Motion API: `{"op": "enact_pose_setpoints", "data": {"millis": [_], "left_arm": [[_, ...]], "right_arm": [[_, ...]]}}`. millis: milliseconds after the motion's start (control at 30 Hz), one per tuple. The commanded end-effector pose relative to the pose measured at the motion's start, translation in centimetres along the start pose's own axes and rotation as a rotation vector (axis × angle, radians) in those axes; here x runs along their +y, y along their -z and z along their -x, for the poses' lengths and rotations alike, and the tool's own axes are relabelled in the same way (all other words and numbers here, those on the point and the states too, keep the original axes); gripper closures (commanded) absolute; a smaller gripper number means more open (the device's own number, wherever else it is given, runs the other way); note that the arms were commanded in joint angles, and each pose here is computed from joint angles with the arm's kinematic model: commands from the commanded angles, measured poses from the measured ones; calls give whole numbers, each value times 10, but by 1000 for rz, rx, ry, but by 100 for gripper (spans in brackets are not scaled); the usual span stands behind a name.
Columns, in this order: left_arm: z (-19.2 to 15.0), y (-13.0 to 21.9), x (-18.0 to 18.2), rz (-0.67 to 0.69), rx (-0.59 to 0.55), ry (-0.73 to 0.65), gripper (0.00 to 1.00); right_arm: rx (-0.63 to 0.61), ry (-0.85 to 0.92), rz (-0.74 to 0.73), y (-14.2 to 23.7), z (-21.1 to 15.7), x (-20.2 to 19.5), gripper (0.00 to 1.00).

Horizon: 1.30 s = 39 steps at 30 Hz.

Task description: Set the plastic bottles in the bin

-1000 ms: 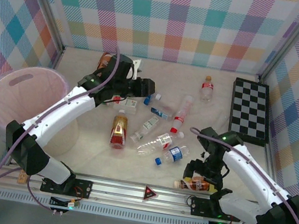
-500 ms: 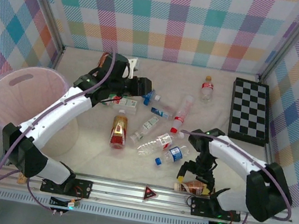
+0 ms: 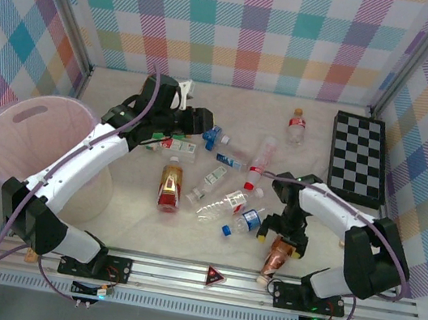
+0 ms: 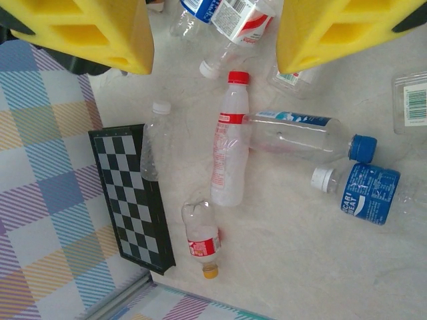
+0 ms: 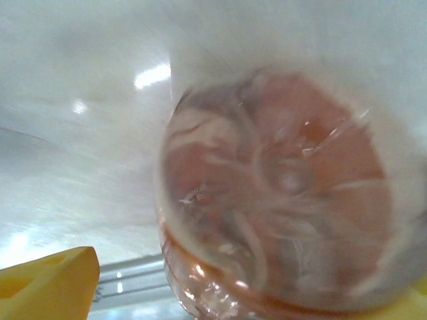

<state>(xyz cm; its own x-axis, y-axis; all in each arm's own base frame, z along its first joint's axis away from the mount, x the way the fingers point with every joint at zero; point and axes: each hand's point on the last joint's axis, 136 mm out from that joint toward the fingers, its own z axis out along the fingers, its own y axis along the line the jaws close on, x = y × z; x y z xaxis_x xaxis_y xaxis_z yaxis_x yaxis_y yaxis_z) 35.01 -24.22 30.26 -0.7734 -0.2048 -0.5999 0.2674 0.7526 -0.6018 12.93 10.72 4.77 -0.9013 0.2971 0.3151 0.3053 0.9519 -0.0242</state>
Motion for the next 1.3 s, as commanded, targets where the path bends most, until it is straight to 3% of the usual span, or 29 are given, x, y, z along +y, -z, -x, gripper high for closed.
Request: {"op": "enact_pose_setpoints", "data": {"millis": [0, 267, 600, 700, 900, 1100, 1267], "left_arm": [[6, 11, -6, -29, -23, -16, 49], [5, 11, -4, -28, -22, -8, 49], [3, 16, -4, -28, -30, 4, 49], [5, 20, -5, -29, -36, 4, 49], [5, 23, -21, -104, -23, -2, 45], [-9, 18, -57, -252, 33, -26, 33], [-52, 8, -91, -368, 146, -110, 15]], "right_arm": [[-45, 32, 21, 3, 15, 9, 11], [5, 9, 54, -23, 2, 5, 15], [-49, 38, 64, -6, 6, 7, 43], [-76, 53, 80, 8, 7, 8, 44], [-196, 121, 247, 76, 20, 36, 44], [-409, 219, 543, 172, 54, 84, 46], [-511, 283, 715, 240, 79, 128, 47]]}}
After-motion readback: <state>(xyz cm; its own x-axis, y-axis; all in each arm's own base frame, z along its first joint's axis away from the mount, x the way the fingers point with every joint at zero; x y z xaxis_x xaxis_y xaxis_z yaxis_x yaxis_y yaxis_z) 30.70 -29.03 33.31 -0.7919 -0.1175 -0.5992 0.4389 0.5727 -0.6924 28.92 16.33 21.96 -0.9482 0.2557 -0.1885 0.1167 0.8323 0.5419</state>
